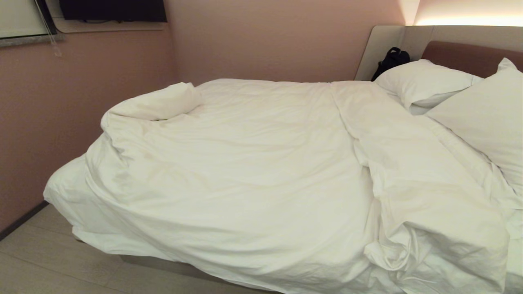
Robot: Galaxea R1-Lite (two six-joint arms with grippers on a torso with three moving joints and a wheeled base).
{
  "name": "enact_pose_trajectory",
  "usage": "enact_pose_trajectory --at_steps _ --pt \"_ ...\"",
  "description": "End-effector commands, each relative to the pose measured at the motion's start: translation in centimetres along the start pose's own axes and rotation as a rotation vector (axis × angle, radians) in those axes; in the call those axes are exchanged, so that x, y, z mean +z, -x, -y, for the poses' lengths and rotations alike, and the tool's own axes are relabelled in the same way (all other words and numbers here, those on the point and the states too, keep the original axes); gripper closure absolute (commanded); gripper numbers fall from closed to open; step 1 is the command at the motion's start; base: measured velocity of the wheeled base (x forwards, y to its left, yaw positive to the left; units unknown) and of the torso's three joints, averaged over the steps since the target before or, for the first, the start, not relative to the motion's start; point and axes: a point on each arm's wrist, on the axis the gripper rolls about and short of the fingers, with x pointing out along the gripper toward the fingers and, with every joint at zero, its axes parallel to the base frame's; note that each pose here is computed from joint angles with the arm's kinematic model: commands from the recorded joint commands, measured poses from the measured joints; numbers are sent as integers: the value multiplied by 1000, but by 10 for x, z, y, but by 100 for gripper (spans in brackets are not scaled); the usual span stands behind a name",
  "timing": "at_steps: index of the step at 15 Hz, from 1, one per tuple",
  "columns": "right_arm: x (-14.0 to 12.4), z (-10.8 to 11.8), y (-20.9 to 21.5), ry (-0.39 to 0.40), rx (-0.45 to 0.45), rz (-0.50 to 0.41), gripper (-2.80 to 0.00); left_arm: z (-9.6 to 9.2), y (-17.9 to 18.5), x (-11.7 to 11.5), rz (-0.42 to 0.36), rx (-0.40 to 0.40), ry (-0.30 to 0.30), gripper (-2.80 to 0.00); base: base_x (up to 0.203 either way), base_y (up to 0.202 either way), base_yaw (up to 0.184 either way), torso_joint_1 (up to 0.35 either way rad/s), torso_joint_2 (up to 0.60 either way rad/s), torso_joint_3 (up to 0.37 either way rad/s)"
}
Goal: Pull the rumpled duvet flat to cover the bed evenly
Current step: Flatten the corners of the folded blanket
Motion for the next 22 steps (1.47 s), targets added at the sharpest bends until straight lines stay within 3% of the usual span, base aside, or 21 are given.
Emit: enact_pose_trajectory --at_steps 1,3,9,18,22 --pt "3 5 1 311 -251 40 0 0 0 0 0 0 0 0 0 0 0 0 0 0" --pt "5 6 0 380 -298 70 0 0 0 0 0 0 0 0 0 0 0 0 0 0" --pt "11 6 -1 459 -371 184 0 0 0 0 2 0 0 0 0 0 0 0 0 0" --pt "5 9 -4 449 -377 160 0 0 0 0 2 0 0 0 0 0 0 0 0 0" --pt "0 11 -6 404 -375 142 0 0 0 0 2 0 0 0 0 0 0 0 0 0"
